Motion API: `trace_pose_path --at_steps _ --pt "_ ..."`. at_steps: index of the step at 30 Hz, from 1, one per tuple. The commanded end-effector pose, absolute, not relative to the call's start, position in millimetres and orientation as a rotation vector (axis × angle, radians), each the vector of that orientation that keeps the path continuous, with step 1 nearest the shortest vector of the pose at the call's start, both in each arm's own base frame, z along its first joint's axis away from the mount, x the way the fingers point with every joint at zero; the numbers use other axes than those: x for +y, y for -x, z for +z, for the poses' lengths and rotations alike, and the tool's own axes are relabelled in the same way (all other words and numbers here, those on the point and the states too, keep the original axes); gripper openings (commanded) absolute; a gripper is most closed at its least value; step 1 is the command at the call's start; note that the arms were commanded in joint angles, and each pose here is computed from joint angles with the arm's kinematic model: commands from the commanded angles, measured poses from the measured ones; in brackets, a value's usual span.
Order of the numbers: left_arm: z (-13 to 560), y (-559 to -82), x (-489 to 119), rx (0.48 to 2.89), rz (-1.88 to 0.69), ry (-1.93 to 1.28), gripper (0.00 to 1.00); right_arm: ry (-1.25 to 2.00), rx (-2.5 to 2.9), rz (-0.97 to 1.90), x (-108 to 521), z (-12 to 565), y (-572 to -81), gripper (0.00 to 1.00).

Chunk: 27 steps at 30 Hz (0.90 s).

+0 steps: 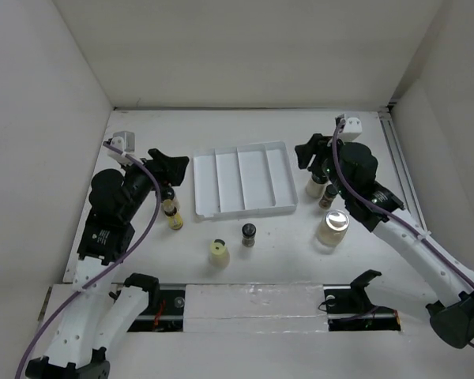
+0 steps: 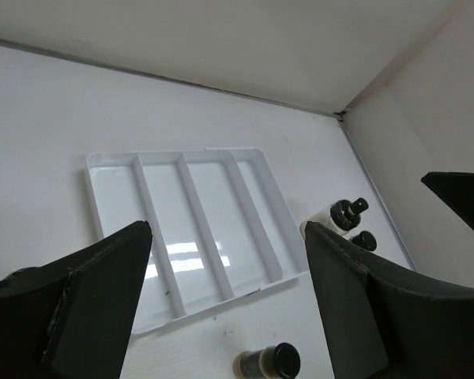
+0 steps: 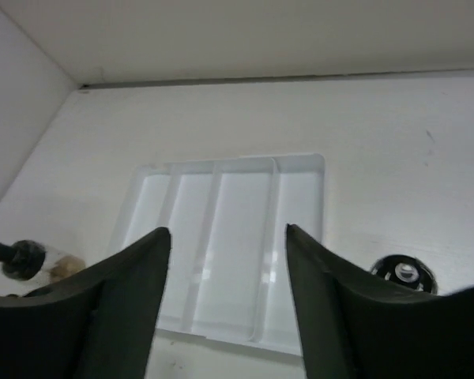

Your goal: Organize the condiment bottles

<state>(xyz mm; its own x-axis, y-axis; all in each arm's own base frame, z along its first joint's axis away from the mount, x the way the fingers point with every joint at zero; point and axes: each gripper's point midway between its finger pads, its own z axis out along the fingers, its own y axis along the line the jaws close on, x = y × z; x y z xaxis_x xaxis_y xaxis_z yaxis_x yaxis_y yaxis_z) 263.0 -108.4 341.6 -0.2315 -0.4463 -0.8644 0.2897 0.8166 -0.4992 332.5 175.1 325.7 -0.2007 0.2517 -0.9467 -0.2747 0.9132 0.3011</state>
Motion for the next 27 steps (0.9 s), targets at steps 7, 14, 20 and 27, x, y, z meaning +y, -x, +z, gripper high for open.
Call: trace_pose_path --at_steps 7,14,20,27 --pt "354 -248 -116 1.520 -0.739 0.018 0.31 -0.224 1.789 0.192 105 307 -335 0.07" --pt "352 -256 -106 1.537 -0.660 0.053 0.08 -0.219 1.913 0.150 111 266 -350 0.60" --pt "347 -261 -106 1.554 -0.651 0.063 0.40 -0.242 2.013 0.087 111 224 -374 0.60" --pt "344 -265 -109 1.568 -0.657 0.056 0.42 -0.363 2.014 -0.035 82 203 -389 0.60"
